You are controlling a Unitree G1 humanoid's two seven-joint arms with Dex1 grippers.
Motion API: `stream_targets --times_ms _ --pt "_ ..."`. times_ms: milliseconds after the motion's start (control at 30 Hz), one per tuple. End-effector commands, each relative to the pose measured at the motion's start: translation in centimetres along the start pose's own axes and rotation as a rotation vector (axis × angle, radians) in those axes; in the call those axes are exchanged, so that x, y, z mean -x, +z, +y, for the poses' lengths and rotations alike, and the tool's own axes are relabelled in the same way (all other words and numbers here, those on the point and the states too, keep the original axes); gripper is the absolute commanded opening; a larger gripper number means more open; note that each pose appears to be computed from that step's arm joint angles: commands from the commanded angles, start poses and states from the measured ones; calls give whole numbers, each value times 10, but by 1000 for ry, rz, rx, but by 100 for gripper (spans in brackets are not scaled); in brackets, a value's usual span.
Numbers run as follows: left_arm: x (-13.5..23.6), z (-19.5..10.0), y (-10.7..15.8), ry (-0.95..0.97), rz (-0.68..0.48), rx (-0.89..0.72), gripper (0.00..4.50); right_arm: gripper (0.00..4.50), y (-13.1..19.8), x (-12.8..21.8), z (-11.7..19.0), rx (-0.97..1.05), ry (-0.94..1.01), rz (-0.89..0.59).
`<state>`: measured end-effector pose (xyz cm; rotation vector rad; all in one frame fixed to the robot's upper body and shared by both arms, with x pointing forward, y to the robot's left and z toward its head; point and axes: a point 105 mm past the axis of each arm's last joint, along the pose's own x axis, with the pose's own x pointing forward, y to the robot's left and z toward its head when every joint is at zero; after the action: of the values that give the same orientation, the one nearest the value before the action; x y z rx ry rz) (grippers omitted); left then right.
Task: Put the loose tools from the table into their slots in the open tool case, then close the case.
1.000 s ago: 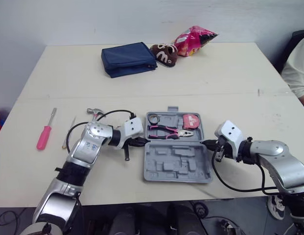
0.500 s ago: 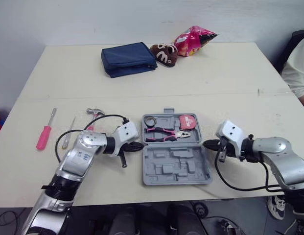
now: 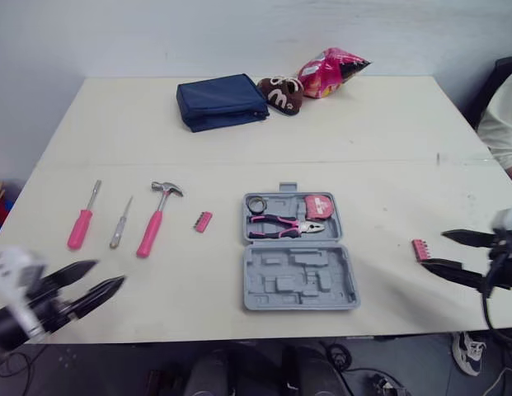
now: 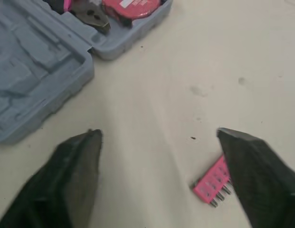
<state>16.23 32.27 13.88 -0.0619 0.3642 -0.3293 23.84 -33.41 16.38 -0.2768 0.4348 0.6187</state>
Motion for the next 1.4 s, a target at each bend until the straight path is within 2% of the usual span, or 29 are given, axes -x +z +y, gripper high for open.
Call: stream_targets --times_ms 33,167,267,433,600,767,833,967,1200,1400 --pt "40 25 4 179 -44 -8 445 450 -1 26 -26 0 -108 -4" --pt "62 43 1 274 -18 -35 445 450 -5 36 -45 -2 -163 -3" --pt "55 43 8 272 -42 -43 445 450 2 29 -43 6 -130 -40" --pt "25 32 16 276 -34 -78 445 450 34 6 -16 52 5 -128" --pt "-21 1 38 209 -88 -81 445 450 70 -19 17 50 147 -260" --pt "-46 -14 43 201 -31 -73 445 450 109 -43 65 60 333 -375" --pt "-49 -10 41 234 0 -62 445 450 122 -47 83 81 404 -400" --pt "-44 18 39 331 24 -25 445 450 141 -53 112 150 511 -413" --pt "-46 51 48 325 19 -39 445 450 162 -62 146 262 656 -438" --pt "-73 47 58 228 59 -79 445 450 167 -72 162 315 726 -452"
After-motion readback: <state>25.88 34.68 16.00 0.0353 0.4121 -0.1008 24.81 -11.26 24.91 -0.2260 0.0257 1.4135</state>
